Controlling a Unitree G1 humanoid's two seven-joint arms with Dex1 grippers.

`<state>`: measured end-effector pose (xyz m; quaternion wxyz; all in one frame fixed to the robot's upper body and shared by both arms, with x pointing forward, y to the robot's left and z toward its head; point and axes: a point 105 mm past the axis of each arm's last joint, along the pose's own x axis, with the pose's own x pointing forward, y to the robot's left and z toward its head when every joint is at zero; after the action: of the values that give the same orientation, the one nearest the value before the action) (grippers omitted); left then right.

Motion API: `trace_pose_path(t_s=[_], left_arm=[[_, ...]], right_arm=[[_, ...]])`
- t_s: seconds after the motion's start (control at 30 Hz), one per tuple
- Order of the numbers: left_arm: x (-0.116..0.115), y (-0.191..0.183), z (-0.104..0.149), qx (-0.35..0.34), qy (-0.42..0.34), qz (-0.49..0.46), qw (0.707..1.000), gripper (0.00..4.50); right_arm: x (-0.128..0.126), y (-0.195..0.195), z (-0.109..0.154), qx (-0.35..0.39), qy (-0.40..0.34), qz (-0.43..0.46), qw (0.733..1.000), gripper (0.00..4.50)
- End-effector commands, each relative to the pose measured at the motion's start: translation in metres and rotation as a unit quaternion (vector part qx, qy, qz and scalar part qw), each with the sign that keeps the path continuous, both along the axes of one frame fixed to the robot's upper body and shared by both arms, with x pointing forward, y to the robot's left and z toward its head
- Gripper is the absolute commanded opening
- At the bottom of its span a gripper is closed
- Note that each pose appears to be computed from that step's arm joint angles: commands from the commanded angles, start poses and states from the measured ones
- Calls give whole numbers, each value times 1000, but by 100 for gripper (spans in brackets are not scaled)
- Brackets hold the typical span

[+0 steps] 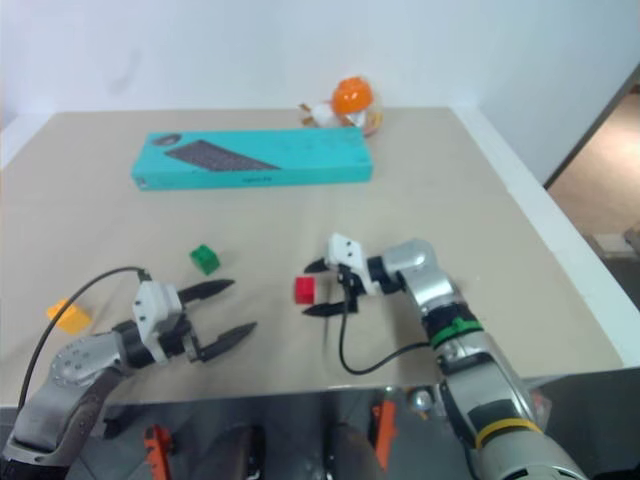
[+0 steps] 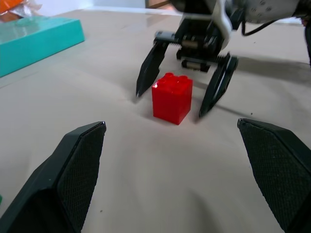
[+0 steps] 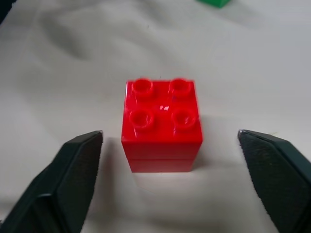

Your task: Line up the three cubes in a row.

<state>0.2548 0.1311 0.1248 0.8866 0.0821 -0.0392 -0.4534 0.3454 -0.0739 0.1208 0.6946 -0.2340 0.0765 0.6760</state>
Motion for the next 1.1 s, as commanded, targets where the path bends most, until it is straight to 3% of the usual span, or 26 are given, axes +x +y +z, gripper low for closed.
trace_pose_path(t_s=[0.03, 0.17, 0.33, 0.47, 0.63, 1.07, 1.1], left_arm=[[4, 11, 17, -11, -44, 54, 997, 450], [14, 34, 36, -27, -99, 166, 981, 450], [28, 49, 40, -40, -92, 221, 970, 450], [48, 58, 30, -31, -31, 214, 976, 450], [74, 67, 33, -5, -13, 201, 979, 450], [105, 55, -1, 63, 89, 150, 983, 450], [107, 54, -2, 67, 95, 152, 982, 425]], right_arm=[[-7, 2, 38, 56, -35, 0, 998, 446], [-17, 1, 62, 92, -59, -12, 994, 446], [-25, -1, 74, 106, -90, -26, 990, 446], [-26, -1, 76, 106, -102, -34, 989, 446], [-29, -4, 76, 104, -110, -42, 988, 446], [-30, -10, 80, 112, -131, -78, 982, 446], [-29, -11, 80, 112, -133, -80, 982, 449]])
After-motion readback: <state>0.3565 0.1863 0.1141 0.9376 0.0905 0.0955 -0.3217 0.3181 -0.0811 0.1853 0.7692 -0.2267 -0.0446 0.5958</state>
